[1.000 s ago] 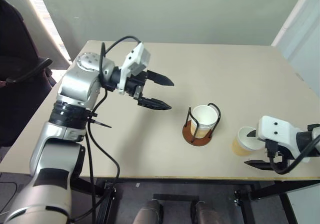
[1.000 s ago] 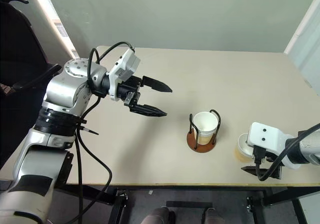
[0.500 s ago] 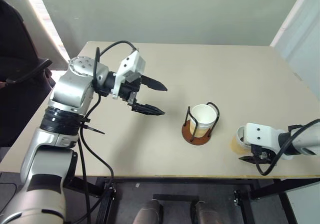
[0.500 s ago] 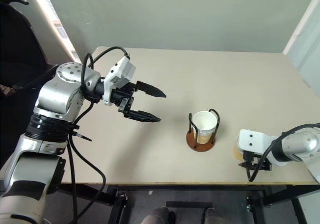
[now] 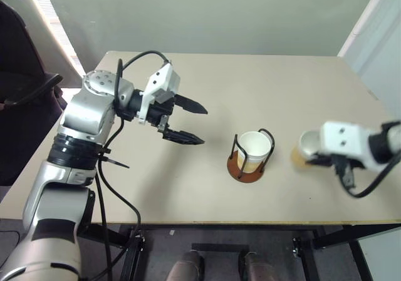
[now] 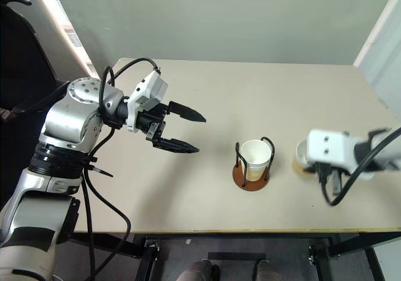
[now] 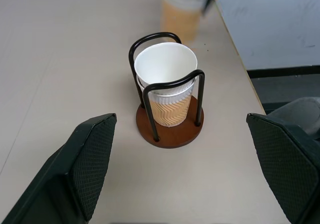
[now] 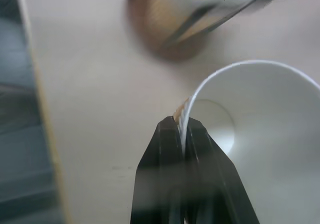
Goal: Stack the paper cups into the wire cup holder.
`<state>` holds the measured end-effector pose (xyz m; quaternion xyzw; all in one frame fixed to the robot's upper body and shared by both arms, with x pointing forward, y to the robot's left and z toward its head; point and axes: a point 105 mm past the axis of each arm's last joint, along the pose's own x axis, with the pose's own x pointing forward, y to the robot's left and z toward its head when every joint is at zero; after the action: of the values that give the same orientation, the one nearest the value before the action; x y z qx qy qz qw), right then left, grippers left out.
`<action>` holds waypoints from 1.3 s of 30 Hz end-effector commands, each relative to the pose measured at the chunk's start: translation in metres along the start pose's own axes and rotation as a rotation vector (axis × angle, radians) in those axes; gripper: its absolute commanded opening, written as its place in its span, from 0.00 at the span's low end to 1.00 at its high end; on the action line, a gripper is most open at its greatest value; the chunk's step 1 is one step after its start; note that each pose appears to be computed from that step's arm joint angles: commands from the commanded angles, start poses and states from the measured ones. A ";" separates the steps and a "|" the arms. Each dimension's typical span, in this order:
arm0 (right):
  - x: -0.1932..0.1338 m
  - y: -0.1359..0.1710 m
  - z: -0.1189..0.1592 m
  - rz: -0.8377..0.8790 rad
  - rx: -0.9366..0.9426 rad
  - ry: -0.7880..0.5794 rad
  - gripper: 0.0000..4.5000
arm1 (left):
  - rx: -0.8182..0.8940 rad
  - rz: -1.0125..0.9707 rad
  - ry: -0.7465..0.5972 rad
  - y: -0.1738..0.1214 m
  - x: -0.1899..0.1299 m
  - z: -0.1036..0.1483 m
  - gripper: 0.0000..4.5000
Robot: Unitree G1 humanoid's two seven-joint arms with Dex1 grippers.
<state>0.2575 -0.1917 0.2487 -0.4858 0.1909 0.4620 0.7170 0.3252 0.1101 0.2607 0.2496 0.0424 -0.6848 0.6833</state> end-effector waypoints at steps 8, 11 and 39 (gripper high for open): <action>-0.010 -0.018 0.081 0.079 -0.241 -0.186 0.01 | 0.057 0.001 -0.005 0.001 -0.003 0.009 1.00; 0.001 -0.018 0.085 0.108 -0.292 -0.172 0.01 | 0.058 -0.007 0.003 0.000 -0.002 0.008 1.00; 0.055 -0.010 0.086 0.247 -0.436 -0.139 0.36 | 0.073 -0.001 0.008 -0.001 0.001 0.011 1.00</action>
<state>0.2764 -0.0927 0.2398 -0.5485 0.1139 0.6236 0.5452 0.3255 0.1063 0.2569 0.2599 0.0429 -0.6884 0.6758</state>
